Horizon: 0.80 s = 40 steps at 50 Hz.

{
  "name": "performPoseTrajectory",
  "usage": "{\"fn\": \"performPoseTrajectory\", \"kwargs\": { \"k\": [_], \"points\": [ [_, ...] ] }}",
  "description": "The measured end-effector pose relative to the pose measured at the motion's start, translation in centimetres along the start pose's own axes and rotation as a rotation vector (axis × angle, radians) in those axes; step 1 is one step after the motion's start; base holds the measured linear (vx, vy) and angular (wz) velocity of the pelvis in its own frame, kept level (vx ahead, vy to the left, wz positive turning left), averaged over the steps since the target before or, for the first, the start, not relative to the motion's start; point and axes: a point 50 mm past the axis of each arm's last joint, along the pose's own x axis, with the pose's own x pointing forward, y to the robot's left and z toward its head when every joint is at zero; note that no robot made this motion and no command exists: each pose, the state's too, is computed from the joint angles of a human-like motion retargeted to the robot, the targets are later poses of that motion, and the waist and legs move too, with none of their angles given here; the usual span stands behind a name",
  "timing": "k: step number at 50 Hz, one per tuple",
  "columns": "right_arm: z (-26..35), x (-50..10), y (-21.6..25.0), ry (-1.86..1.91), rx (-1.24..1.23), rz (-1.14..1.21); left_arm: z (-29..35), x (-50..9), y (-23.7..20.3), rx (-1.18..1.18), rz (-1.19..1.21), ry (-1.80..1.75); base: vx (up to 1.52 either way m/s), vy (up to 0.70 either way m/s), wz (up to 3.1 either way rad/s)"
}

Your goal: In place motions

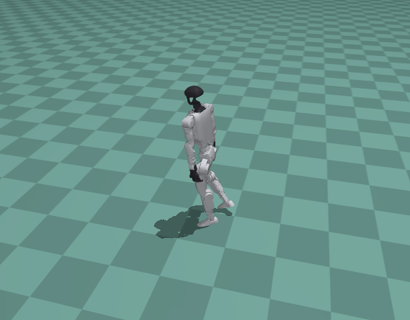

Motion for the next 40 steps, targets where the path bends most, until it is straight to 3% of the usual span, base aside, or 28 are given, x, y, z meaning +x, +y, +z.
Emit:
{"fn": "performPoseTrajectory", "kwargs": {
  "k": [12, 16, 28, 35, 40],
  "points": [
    [-4.8, -0.2, 1.1, 0.174, 0.09, 0.034, 7.7, -1.4, 1.3, 0.16, -0.049, -0.17, -0.11, -0.42, 1.72],
    [-5.6, -0.3, 1.6, 0.226, 0.095, 0.038, 8.2, -1.3, 0.8, 0.105, -0.035, -0.203, -0.01, -0.23, 0.64],
    [-4.3, -0.1, 1.1, 0.176, -0.026, -0.002, 0.8, -0.4, 1.4, 0.1, -0.036, 0.03, 0.13, -0.07, 0.61],
    [-5.7, -0.2, 2.1, 0.198, 0.052, 0.019, -3.0, -0.3, 1.0, 0.093, -0.064, 0.141, 0.25, -0.06, 0.1],
    [-7.2, -0.4, 2.5, 0.272, -0.044, 0.026, -3.8, -0.3, 1.1, 0.088, -0.058, 0.152, 0.19, -0.06, -1.37]
  ]
}}
